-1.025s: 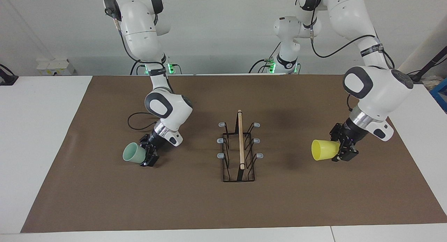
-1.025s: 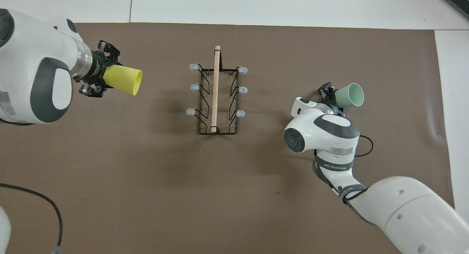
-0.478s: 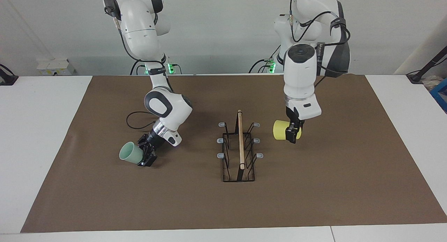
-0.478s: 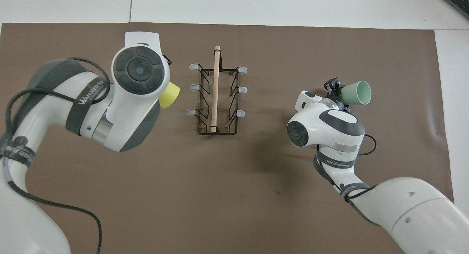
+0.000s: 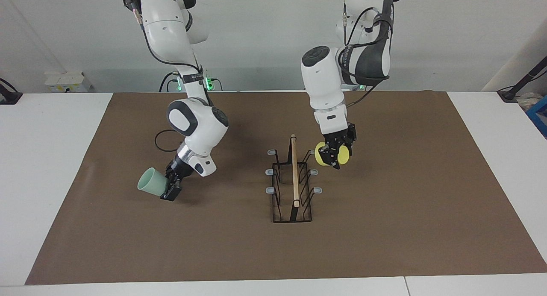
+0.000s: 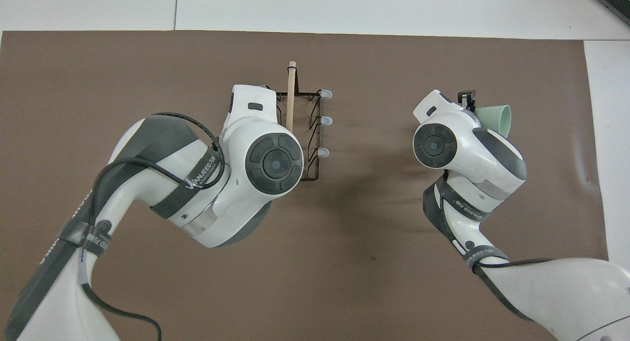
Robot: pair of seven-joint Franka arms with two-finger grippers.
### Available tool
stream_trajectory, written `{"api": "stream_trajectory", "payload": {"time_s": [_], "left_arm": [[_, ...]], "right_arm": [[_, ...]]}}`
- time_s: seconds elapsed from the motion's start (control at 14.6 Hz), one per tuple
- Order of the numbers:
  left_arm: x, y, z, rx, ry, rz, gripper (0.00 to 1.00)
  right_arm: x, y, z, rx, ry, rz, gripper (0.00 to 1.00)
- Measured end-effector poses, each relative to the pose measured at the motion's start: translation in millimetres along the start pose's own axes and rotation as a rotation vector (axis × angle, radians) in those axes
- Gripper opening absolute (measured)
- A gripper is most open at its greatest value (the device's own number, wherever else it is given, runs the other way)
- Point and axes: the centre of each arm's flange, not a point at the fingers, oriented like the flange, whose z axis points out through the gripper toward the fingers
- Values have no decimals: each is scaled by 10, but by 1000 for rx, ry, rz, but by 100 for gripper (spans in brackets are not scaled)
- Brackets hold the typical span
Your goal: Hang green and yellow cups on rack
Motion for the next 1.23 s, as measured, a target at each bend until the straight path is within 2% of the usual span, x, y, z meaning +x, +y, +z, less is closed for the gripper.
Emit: {"api": "stream_trajectory", "payload": {"time_s": [0.14, 0.21, 0.34, 0.41, 0.62, 0.82, 0.96, 1.23], "left_arm": [[-137, -13, -51, -6, 8, -13, 64], [-161, -22, -70, -7, 8, -13, 70], [-159, -33, -98, -11, 8, -12, 92], [-148, -38, -106, -12, 9, 0, 99], [-24, -70, -129, -20, -16, 80, 100], [380, -239, -24, -13, -40, 218, 100], [677, -405, 111, -8, -76, 286, 100], [1210, -779, 357, -32, -167, 404, 100]], "right_arm": [[-67, 75, -173, 42, 71, 96, 66], [-65, 99, -257, 73, 118, 147, 66], [-29, 135, -435, 132, 216, 242, 66], [-15, 160, -518, 146, 265, 281, 66], [25, 255, -803, 148, 410, 380, 66], [51, 340, -1026, 143, 539, 472, 66], [41, 377, -1208, 189, 637, 560, 66], [-144, 426, -1808, 279, 876, 683, 66]]}}
